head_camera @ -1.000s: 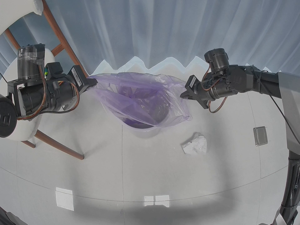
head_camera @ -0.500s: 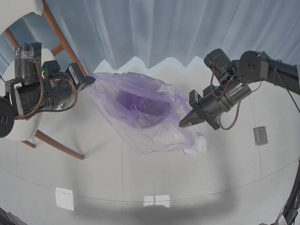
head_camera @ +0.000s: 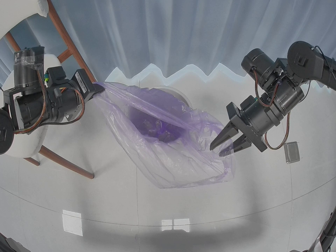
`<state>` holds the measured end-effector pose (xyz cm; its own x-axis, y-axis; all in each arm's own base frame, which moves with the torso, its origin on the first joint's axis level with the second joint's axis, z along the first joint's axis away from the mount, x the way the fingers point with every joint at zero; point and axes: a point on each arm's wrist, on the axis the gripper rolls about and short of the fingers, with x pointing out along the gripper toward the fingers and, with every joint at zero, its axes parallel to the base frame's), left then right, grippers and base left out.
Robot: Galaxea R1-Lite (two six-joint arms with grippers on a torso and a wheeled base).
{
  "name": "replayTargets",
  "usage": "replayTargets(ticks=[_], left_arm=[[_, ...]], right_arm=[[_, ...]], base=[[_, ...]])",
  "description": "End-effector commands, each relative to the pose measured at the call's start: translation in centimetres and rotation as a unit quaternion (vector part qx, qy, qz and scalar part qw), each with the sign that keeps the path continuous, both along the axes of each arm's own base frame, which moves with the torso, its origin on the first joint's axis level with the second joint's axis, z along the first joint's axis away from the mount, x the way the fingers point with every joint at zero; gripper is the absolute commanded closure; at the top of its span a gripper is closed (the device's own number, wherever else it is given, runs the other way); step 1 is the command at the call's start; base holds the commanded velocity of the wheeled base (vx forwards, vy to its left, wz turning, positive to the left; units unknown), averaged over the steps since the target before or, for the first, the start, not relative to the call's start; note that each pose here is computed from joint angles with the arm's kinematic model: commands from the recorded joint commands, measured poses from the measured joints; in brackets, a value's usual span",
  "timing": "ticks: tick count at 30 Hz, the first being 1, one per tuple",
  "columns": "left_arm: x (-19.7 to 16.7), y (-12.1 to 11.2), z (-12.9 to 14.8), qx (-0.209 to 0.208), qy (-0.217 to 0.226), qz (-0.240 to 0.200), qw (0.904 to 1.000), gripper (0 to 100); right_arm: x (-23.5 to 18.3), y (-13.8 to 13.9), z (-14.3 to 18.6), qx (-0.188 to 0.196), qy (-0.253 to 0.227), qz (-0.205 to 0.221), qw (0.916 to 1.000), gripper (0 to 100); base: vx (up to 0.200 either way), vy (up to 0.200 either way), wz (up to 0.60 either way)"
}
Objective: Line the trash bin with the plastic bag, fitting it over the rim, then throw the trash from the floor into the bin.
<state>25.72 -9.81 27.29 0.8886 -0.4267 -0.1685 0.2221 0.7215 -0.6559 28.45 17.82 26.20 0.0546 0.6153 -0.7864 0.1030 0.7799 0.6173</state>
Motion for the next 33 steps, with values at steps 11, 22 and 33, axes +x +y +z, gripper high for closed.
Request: replayTargets(ticks=[11, 22, 33], left_arm=[[0.6, 1.8, 0.1, -0.003, -0.002, 0.034, 0.9994, 100], [0.8, 1.8, 0.0, -0.001, 0.0, 0.04, 0.9992, 100], [0.6, 1.8, 0.1, -0.003, 0.0, 0.04, 0.9992, 100]], right_arm=[[-1.8, -6.4, 0.5, -0.071, 0.086, -0.004, 0.9937, 0], [-9.4, -11.0, 7.3, 0.017, -0.026, -0.006, 0.9995, 0], [-10.3, -8.0, -3.6, 0.032, -0.494, -0.044, 0.8675, 0]], base=[[0.0, 0.0, 0.0], [0.0, 0.0, 0.0], [0.0, 0.0, 0.0]])
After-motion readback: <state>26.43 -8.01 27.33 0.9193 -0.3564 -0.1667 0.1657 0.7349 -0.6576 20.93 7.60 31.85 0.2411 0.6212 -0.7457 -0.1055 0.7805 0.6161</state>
